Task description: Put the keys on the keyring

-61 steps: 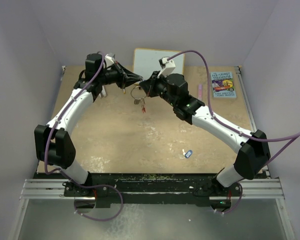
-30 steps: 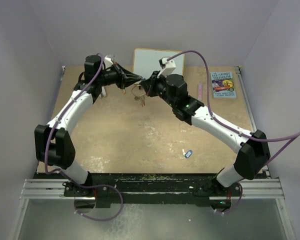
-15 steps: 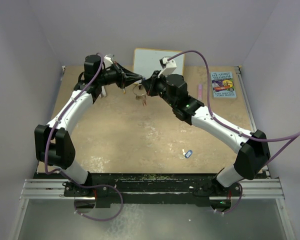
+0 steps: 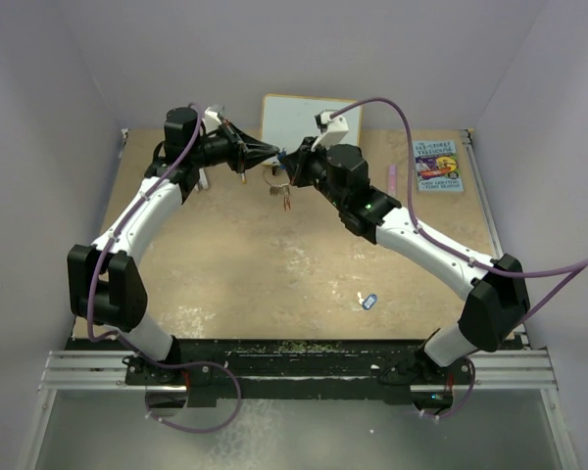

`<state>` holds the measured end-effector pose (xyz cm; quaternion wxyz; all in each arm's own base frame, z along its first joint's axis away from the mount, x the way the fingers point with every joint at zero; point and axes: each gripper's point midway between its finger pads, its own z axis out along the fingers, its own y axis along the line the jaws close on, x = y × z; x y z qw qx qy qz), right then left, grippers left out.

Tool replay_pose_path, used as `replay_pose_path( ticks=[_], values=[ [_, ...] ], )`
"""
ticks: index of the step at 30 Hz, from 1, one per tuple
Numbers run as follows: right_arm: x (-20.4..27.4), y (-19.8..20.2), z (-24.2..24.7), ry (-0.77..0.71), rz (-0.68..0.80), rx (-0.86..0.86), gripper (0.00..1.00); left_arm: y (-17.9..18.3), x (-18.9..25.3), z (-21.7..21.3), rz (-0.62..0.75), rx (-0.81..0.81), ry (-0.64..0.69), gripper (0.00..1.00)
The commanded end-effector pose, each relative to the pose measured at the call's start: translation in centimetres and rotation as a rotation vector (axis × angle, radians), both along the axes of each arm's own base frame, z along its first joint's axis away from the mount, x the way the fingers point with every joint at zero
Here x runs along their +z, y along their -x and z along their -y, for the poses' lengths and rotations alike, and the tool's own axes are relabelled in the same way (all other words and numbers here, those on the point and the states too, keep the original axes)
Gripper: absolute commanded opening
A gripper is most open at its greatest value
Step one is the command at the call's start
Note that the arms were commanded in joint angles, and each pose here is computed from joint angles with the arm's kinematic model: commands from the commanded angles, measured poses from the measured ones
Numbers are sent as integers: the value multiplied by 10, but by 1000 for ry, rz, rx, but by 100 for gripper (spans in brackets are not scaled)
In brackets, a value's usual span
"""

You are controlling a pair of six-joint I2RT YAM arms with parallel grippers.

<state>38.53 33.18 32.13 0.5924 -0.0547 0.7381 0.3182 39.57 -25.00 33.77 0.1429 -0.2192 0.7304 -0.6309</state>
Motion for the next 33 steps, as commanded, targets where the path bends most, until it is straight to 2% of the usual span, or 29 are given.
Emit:
replay_pose_path(
  ticks=[1,15,33],
  values=[
    [48,3,2,-78,113,3,0,13,27,-2,64,-14,40,4],
    [59,22,6,-76,132,49,0,6,24,-1,72,-7,51,4],
    [55,13,-1,-58,133,48,0,9,30,-2,79,-15,70,4]
  ],
)
